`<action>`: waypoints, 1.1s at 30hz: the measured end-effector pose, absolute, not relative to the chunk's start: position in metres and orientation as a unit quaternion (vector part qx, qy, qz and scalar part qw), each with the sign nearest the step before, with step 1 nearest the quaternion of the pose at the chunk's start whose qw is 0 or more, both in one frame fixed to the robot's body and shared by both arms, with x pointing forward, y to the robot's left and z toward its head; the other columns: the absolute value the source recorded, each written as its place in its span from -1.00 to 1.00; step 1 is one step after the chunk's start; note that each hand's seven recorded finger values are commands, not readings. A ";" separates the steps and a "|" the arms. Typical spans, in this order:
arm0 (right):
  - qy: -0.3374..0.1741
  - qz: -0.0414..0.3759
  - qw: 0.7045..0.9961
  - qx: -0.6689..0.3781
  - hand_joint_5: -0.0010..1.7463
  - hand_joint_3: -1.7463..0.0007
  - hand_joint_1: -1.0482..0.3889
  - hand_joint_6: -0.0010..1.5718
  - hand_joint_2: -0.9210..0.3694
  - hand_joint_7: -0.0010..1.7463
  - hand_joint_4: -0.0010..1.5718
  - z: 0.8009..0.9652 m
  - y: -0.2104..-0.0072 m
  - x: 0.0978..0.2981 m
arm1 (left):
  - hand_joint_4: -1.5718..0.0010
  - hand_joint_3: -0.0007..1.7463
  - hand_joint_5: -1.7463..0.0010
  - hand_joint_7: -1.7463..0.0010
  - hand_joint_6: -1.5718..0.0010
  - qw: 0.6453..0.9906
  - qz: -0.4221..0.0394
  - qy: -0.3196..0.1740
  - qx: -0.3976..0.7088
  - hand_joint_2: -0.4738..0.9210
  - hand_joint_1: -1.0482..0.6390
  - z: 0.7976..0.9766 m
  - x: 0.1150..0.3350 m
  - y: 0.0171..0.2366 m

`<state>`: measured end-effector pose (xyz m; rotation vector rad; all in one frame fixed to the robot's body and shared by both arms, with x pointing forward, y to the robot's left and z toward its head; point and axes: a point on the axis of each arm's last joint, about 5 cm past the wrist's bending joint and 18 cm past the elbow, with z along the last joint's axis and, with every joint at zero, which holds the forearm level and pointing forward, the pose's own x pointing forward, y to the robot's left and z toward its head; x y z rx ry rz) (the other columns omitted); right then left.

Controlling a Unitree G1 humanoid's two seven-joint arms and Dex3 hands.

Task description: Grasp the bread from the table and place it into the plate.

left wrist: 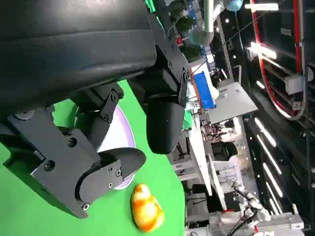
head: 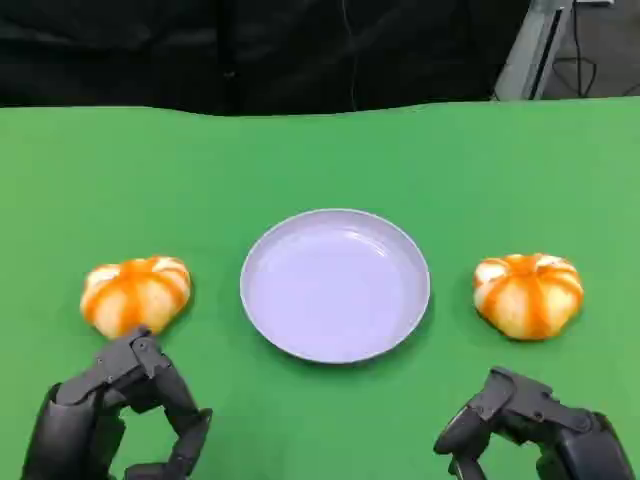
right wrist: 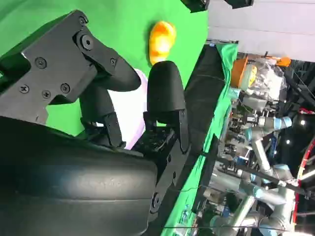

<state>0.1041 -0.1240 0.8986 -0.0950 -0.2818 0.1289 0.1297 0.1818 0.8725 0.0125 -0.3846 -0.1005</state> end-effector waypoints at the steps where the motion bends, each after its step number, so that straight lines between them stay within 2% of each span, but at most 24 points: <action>1: -0.140 0.064 0.987 -0.047 0.85 -0.50 0.36 -0.02 -0.12 0.50 -0.11 0.899 -0.124 0.104 | -0.10 0.37 -1.00 -1.00 0.20 0.980 -0.050 -0.191 0.006 0.17 0.09 0.873 0.130 0.182; 14: -0.140 0.064 0.987 -0.047 0.86 -0.49 0.37 -0.02 -0.13 0.50 -0.11 0.899 -0.124 0.104 | -0.08 0.37 -1.00 -1.00 0.20 0.981 -0.049 -0.189 0.003 0.19 0.08 0.873 0.130 0.182; 17: -0.140 0.064 0.987 -0.048 0.86 -0.49 0.36 -0.02 -0.12 0.50 -0.11 0.899 -0.124 0.104 | 0.02 0.23 -1.00 -0.91 0.19 0.981 -0.046 -0.188 -0.003 0.33 0.09 0.873 0.130 0.182; 18: -0.140 0.064 0.987 -0.048 0.86 -0.49 0.36 -0.02 -0.12 0.50 -0.11 0.899 -0.124 0.104 | 0.14 0.01 -0.93 -0.73 0.20 0.981 -0.045 -0.190 -0.004 0.51 0.06 0.873 0.131 0.182; 19: -0.140 0.064 0.987 -0.048 0.86 -0.49 0.36 -0.02 -0.12 0.50 -0.11 0.899 -0.124 0.104 | 0.18 -0.11 -0.91 -0.66 0.20 0.981 -0.043 -0.190 -0.002 0.60 0.05 0.874 0.131 0.183; 21: -0.140 0.064 0.987 -0.047 0.86 -0.50 0.36 -0.01 -0.11 0.50 -0.10 0.899 -0.124 0.104 | 0.28 -0.18 -0.74 -0.42 0.23 0.983 -0.032 -0.179 0.000 0.69 0.12 0.875 0.132 0.183; 24: -0.141 0.065 0.987 -0.046 0.86 -0.49 0.36 -0.02 -0.12 0.50 -0.11 0.898 -0.123 0.105 | 0.37 -0.12 -0.49 -0.15 0.27 0.988 -0.016 -0.151 0.002 0.68 0.21 0.882 0.135 0.182; 26: -0.142 0.066 0.987 -0.044 0.86 -0.49 0.35 -0.02 -0.12 0.50 -0.11 0.899 -0.122 0.105 | 0.39 -0.24 -0.33 0.03 0.28 0.990 -0.007 -0.137 0.020 0.73 0.22 0.887 0.137 0.183; 28: -0.143 0.067 0.987 -0.044 0.86 -0.49 0.35 -0.02 -0.11 0.50 -0.10 0.899 -0.121 0.105 | 0.44 -0.51 -0.11 0.30 0.30 0.991 -0.009 -0.123 0.043 0.87 0.16 0.888 0.139 0.186; 30: -0.142 0.068 0.987 -0.043 0.85 -0.49 0.35 -0.01 -0.11 0.50 -0.10 0.898 -0.120 0.105 | 0.45 -0.62 -0.05 0.38 0.30 0.990 -0.019 -0.118 0.073 0.93 0.14 0.891 0.142 0.189; 31: -0.142 0.069 0.987 -0.043 0.85 -0.50 0.35 -0.01 -0.11 0.49 -0.10 0.898 -0.120 0.106 | 0.57 -0.75 0.04 0.53 0.40 0.989 -0.023 -0.118 0.083 0.97 -0.01 0.892 0.143 0.191; 33: -0.142 0.069 0.986 -0.045 0.85 -0.50 0.35 -0.01 -0.12 0.49 -0.11 0.898 -0.119 0.106 | 0.67 -0.83 0.12 0.69 0.47 0.986 -0.041 -0.112 0.120 0.99 -0.13 0.895 0.148 0.195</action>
